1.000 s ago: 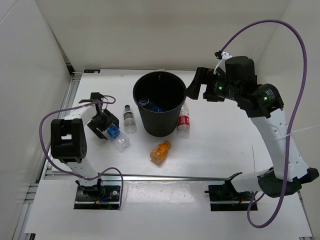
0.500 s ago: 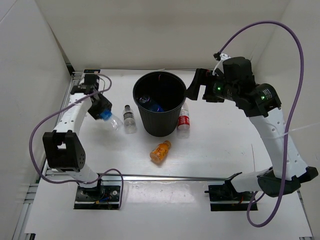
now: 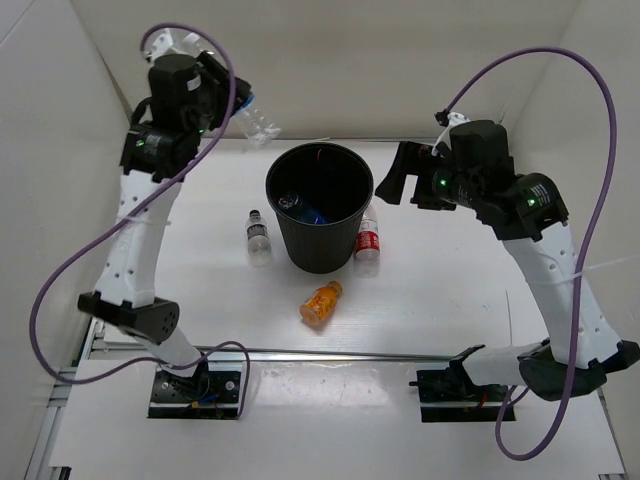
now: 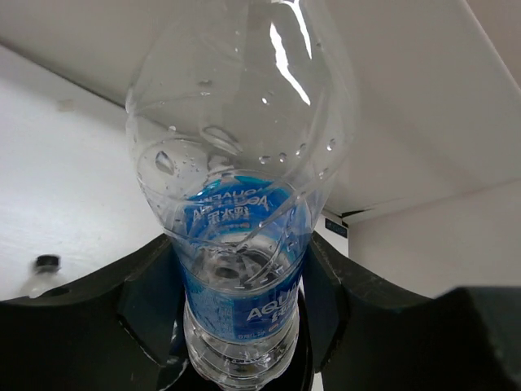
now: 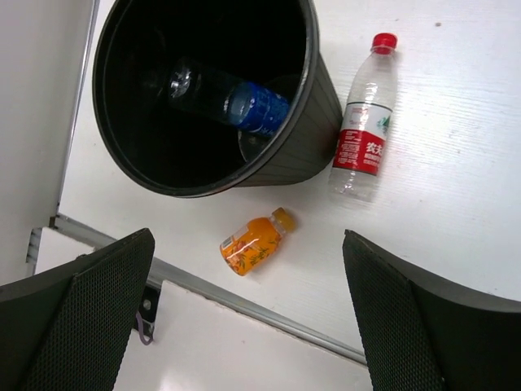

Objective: Put the plastic bottles in the bin

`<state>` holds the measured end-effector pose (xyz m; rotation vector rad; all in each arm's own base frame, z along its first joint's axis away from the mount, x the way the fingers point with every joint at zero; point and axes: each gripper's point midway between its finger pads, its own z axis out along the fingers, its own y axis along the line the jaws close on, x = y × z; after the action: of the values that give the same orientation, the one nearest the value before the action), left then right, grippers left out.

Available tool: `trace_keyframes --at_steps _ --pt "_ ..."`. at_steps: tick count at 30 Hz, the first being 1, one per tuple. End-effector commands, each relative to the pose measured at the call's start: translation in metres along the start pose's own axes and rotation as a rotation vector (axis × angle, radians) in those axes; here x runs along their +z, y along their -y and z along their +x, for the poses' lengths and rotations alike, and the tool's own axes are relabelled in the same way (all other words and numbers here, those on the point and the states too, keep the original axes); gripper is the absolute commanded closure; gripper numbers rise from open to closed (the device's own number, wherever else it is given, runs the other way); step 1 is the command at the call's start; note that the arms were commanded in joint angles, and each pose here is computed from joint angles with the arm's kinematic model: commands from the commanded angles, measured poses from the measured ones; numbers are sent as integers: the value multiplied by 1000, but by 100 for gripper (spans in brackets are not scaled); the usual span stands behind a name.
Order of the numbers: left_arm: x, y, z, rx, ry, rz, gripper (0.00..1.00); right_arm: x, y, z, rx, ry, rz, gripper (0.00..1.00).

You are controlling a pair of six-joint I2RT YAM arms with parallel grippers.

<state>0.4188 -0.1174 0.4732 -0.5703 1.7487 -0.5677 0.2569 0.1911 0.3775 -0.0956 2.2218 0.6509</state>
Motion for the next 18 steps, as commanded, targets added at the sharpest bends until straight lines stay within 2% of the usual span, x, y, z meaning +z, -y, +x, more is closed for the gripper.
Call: trace_keyframes --at_steps 1,3,4,7,8,12,14,15,18 --pt "45 19 54 72 -102 18 74 -16 11 -9 19 72 45 0" --pt "63 34 70 125 -110 37 72 -18 20 -9 33 74 68 0" --pt "61 50 76 148 -108 71 68 -21 26 -8 53 76 85 0" --pt "76 55 104 221 -152 80 54 -28 37 -10 96 95 113 0" --pt "75 56 115 231 -173 81 42 -29 47 -7 113 91 142 0" --pt "76 39 131 290 -205 38 11 -24 79 3 212 79 239 0" --pt "66 36 129 295 -197 28 7 -20 95 11 292 50 273 0" --pt "62 34 124 308 -185 23 0 -14 101 18 313 17 279 0" --pt "41 38 109 351 -132 28 0 9 123 36 412 -56 300 0"
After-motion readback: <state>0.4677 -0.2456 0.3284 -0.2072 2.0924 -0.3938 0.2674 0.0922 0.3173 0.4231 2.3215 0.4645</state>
